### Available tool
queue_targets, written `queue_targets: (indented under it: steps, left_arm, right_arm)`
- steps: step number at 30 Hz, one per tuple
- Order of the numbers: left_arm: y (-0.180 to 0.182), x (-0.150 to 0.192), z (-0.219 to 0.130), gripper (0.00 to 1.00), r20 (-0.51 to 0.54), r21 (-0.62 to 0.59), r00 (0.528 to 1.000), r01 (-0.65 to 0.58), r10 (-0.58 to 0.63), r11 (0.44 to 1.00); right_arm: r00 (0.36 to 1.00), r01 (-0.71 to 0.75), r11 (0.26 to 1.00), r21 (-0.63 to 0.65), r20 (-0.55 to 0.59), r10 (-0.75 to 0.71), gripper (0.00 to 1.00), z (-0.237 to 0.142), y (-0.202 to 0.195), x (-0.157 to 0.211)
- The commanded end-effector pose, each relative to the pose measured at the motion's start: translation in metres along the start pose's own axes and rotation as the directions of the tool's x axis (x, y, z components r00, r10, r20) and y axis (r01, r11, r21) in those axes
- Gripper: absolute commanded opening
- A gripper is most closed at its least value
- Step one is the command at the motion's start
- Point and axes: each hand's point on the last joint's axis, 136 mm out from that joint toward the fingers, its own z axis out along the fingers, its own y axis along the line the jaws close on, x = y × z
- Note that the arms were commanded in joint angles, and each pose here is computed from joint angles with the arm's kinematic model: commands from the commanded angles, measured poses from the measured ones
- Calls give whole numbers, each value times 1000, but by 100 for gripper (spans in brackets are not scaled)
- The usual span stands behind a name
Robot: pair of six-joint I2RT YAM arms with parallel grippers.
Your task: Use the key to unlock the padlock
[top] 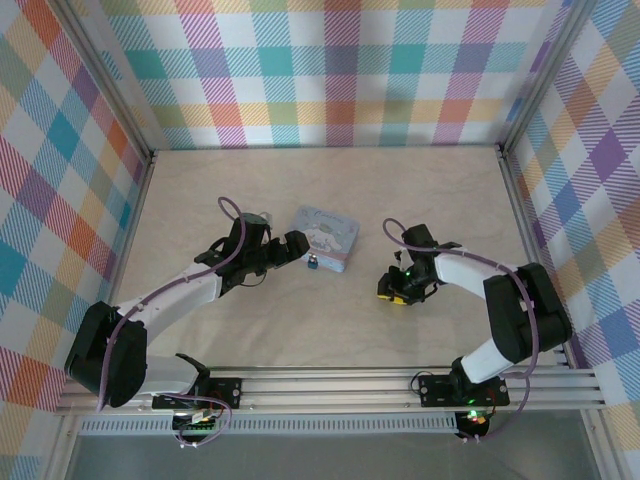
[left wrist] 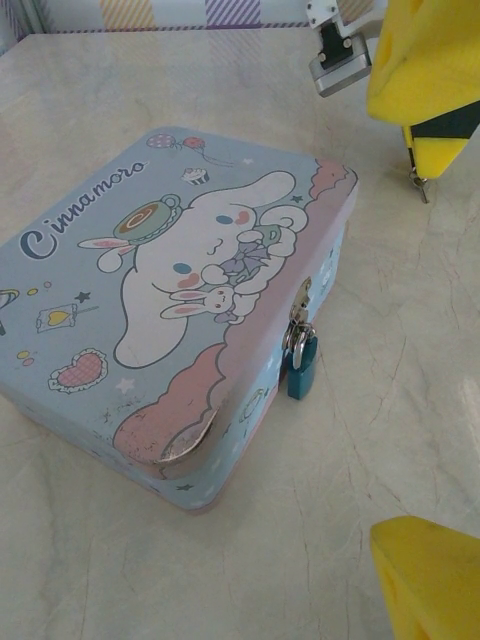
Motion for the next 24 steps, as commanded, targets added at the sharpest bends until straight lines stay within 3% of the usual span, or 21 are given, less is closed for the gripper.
queue_targets:
  steps: [1,16,24]
  left_arm:
    - [-12,-11,-9,100,38,16,999,-23,22,1000]
    - [-11,-10,-10,100,40,11,999,-29,28,1000]
    - [-27,-11,-16,100,55,98,998,-46,41,994]
  right_arm:
    - [1000,-18,1000,-10,-24,18,35,7,-1,1]
    - [998,-52,997,-62,-26,50,1,11,5,3]
    - [995,-84,970,-228,32,94,0,-5,34,-3]
